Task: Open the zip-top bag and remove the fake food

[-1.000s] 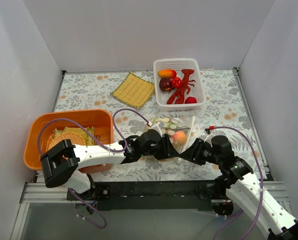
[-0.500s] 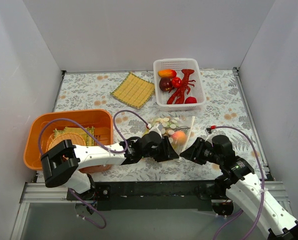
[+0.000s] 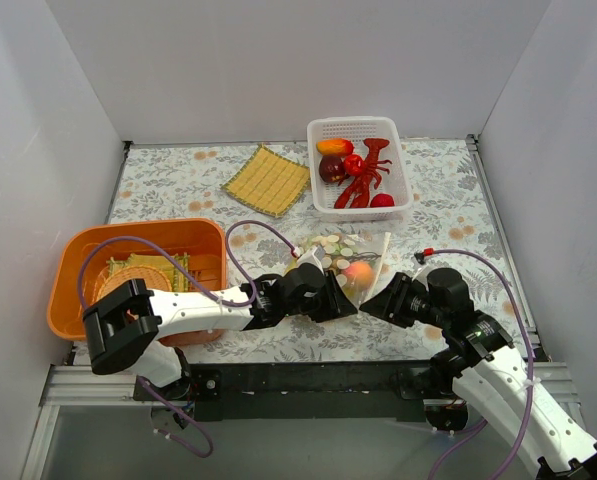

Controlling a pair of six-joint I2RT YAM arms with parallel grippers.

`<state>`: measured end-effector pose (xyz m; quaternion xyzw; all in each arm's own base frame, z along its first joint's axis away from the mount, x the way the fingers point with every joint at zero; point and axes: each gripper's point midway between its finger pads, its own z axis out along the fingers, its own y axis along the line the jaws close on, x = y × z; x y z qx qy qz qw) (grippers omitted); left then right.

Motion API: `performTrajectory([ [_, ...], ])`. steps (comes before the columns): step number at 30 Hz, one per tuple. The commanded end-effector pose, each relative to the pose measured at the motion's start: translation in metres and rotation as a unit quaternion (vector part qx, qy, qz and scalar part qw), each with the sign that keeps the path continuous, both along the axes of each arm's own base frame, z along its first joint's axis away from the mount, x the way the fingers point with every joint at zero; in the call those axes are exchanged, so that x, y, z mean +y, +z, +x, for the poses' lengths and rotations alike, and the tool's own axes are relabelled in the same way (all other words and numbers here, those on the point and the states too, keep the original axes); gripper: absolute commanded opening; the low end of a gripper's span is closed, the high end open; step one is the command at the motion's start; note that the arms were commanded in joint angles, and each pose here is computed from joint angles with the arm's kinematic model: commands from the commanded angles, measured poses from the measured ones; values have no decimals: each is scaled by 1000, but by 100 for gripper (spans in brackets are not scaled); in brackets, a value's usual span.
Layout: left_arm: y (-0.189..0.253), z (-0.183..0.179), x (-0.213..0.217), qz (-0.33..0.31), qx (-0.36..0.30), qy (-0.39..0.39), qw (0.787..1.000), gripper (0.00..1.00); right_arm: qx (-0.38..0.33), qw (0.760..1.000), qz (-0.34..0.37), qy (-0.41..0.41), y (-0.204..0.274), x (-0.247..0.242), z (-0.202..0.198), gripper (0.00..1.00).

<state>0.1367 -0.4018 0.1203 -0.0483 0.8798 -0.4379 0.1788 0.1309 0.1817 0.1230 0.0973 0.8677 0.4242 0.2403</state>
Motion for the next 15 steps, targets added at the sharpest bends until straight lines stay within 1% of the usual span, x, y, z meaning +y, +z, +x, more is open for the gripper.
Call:
performTrajectory([
  [1, 2, 6, -2, -5, -12, 13, 1000, 26, -5, 1000, 25, 12, 10, 7, -3, 51],
  [6, 2, 5, -4, -9, -12, 9, 1000, 24, 5, 999, 33, 10, 7, 8, -7, 49],
  [7, 3, 5, -5, -11, -13, 10, 1000, 23, 10, 999, 38, 9, 6, 9, -8, 48],
  [14, -1, 4, -3, -9, -10, 11, 1000, 21, 25, 999, 43, 12, -2, 12, -13, 47],
  [15, -2, 4, -2, -8, -10, 11, 1000, 21, 24, 999, 46, 15, -2, 14, -13, 46],
])
